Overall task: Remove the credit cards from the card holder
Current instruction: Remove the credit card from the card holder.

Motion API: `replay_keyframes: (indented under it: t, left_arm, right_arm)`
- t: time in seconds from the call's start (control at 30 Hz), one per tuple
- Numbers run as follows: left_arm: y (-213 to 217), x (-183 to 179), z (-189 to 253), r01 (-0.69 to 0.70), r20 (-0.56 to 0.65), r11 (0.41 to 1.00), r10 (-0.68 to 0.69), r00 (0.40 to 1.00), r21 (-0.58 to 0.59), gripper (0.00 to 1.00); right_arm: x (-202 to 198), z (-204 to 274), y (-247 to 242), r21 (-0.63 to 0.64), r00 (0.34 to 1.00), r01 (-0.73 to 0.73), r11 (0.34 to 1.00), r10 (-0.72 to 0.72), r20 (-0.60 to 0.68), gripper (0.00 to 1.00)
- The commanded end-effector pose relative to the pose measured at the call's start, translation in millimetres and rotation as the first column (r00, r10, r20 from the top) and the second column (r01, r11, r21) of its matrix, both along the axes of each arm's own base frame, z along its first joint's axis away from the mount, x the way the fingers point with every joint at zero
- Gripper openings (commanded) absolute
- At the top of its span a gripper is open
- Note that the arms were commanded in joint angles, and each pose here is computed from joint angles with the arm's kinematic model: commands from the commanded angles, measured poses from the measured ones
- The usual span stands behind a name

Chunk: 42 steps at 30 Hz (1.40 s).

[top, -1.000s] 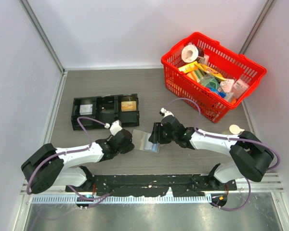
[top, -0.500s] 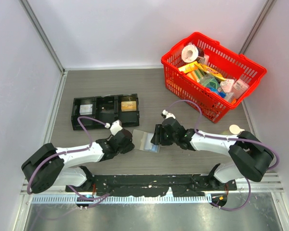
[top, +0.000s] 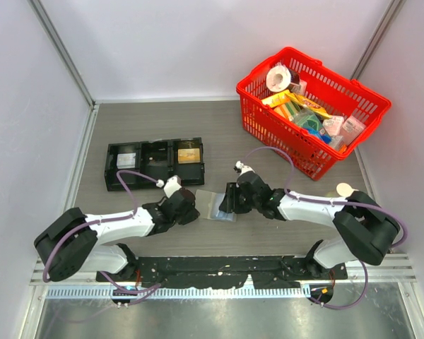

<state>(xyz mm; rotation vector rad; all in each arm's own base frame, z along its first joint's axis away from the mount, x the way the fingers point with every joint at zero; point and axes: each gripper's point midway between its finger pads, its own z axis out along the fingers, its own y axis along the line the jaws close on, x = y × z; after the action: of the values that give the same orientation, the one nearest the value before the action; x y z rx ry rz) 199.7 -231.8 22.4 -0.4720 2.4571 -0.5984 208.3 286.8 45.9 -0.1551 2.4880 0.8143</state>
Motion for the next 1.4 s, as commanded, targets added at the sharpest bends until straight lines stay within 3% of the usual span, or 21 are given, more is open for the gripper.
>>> replay_keyframes:
  t: [0.0,0.3,0.43,0.53,0.63,0.8,0.9,1.1,1.37]
  left_arm:
    - [-5.2,-12.1,-7.7,0.058,-0.049,0.998,-0.058,0.997,0.007,0.01]
    - [-19.1,-18.1,5.7,0.084,-0.028,0.995,-0.086,0.996,-0.044,0.01]
    - [-13.4,-19.0,11.4,0.064,-0.014,0.997,-0.065,0.998,-0.048,0.02]
    - [-1.4,-18.5,18.5,0.034,0.011,0.999,-0.034,0.999,-0.035,0.08]
    - [7.1,-18.4,30.0,0.017,0.038,0.999,-0.015,0.999,-0.038,0.17]
    - [21.3,-17.1,50.3,-0.022,0.089,0.998,0.026,0.996,-0.052,0.27]
    - [31.3,-17.2,63.2,-0.043,0.121,0.997,0.05,0.991,-0.056,0.29]
    - [35.9,-15.7,81.7,-0.041,0.166,0.997,0.052,0.985,-0.072,0.31]
    - [0.4,-0.7,106.0,0.067,0.2,0.996,-0.053,0.978,-0.064,0.31]
  right_arm:
    - [9.9,36.5,32.1,0.109,0.995,-0.084,0.991,0.077,0.068,0.45]
    - [11.8,58.6,52.9,0.158,0.982,-0.173,0.972,0.159,0.099,0.44]
    - [15.3,52.4,50.0,0.123,0.984,-0.162,0.979,0.151,0.098,0.44]
    - [15.5,44.4,43.7,0.088,0.984,-0.158,0.984,0.149,0.096,0.42]
    - [6.3,48.9,54.0,0.137,0.971,-0.231,0.963,0.219,0.095,0.42]
    - [-7.8,53.3,77.2,0.172,0.937,-0.349,0.921,0.338,0.092,0.54]
    - [-16.1,45.8,88.7,0.152,0.914,-0.405,0.901,0.4,0.069,0.55]
    - [-10.3,37.8,77.7,0.094,0.929,-0.368,0.925,0.363,0.07,0.56]
    - [-4.0,39.6,67.8,0.088,0.937,-0.344,0.935,0.336,0.09,0.55]
